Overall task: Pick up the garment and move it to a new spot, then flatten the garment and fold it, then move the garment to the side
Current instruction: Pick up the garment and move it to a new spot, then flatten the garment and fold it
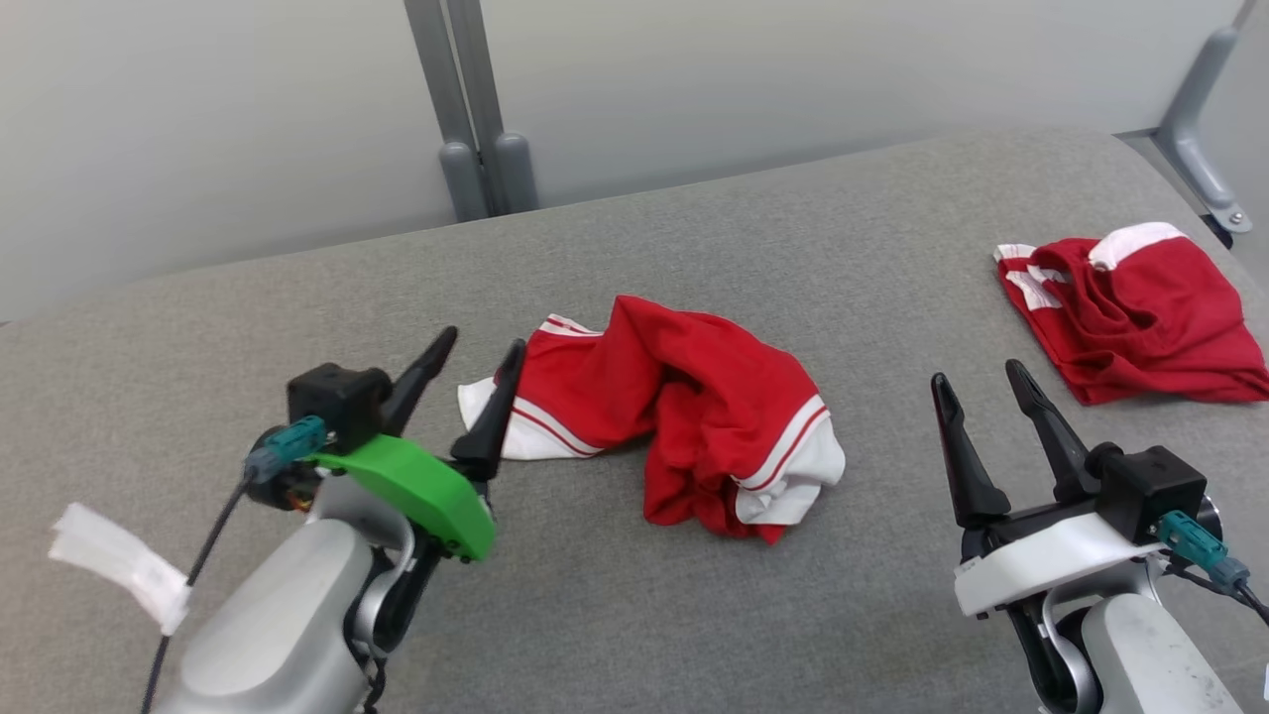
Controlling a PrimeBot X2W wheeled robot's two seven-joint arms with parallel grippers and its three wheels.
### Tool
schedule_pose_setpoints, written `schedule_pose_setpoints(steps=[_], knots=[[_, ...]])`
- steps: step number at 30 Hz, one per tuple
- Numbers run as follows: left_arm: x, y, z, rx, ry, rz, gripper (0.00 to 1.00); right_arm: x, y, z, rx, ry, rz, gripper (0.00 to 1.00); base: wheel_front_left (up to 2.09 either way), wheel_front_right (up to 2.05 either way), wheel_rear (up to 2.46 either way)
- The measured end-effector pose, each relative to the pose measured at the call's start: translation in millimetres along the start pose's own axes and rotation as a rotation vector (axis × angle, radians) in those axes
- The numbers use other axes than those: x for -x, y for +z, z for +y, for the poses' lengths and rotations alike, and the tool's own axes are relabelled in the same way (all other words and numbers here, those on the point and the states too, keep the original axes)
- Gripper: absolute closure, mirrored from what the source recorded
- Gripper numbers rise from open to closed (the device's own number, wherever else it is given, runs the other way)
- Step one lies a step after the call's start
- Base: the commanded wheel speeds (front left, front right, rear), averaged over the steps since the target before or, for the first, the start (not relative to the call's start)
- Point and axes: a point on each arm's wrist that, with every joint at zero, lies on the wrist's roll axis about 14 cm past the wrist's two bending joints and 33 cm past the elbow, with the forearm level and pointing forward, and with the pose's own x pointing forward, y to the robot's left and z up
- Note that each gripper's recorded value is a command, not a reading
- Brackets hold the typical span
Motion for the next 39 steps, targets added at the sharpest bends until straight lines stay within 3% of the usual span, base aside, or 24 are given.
schedule_pose_setpoints(steps=[9, 14, 21, 39], knots=[[76.3, 42.4, 81.9, -0.045, 0.335, -0.171, 0.00, -6.7, -0.1, 16.9, -0.013, 0.048, -0.008, 0.00, 0.00, 0.00, 0.00], [115.2, 66.0, 96.8, -0.053, 0.464, -0.286, 0.00, -5.2, -6.9, 23.5, -0.029, 0.059, 0.009, 0.00, 0.00, 0.00, 0.00], [152.3, 38.1, 93.3, -0.041, 0.585, -0.285, 0.00, 0.1, -17.9, 30.3, -0.054, 0.062, 0.038, 0.00, 0.00, 0.00, 0.00], [156.0, 8.2, 85.2, 0.000, 0.579, -0.257, 0.00, 4.6, -23.1, 23.1, -0.046, 0.046, 0.057, 0.00, 0.00, 0.00, 0.00]])
